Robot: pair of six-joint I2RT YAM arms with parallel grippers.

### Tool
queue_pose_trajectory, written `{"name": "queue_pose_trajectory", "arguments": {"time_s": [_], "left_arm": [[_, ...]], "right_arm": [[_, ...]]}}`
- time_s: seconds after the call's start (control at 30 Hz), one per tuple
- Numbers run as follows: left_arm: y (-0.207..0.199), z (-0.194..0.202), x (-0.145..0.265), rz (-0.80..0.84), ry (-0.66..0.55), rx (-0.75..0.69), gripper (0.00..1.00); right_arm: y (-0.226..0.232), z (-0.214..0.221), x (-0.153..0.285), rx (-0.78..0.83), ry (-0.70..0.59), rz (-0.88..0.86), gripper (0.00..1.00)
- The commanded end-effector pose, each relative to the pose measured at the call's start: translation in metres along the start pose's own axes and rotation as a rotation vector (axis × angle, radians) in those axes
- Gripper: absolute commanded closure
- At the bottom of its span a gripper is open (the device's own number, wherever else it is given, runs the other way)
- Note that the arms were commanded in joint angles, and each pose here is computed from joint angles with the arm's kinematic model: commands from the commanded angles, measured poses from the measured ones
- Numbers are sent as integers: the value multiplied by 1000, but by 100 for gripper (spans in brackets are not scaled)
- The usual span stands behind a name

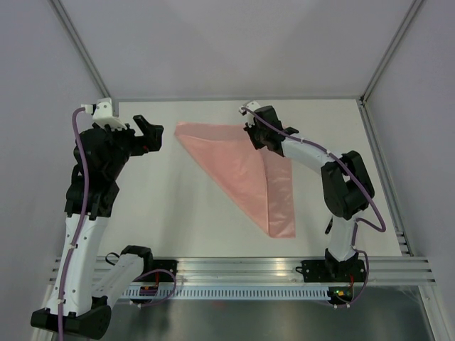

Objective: Fold the napkin, place the utensils inside, and roll it up
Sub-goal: Fold the napkin at the center of the board.

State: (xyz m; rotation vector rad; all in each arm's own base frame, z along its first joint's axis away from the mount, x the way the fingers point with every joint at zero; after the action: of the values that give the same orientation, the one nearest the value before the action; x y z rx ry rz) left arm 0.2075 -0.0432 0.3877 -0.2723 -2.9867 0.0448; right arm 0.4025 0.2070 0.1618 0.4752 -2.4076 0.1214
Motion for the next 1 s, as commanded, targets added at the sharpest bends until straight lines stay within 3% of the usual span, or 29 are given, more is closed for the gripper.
{"name": "queue_pose_trajectory", "arguments": {"time_s": [0.0,0.97], "left_arm": [[-1,-2,-3,22,-17,7,0],[-2,-3,-11,32,-1,22,0]], "right_arm": [[-15,-15,5,-9,-67,38,100],[-76,-30,-18,-88,-100,140,100]]}}
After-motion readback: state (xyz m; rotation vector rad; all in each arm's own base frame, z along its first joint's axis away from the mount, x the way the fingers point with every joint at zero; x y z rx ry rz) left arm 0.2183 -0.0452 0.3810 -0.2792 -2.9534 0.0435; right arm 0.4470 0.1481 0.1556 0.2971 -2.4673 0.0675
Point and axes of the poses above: each gripper's point midway between its finger pads, its own x axis back along the fingers, its own y axis along the line the jaws close on, z = x × y, the point moved 9 cm from there along x, back along the fingers, and after that the axes turned 14 degrees about -x, right-handed, at the moved point
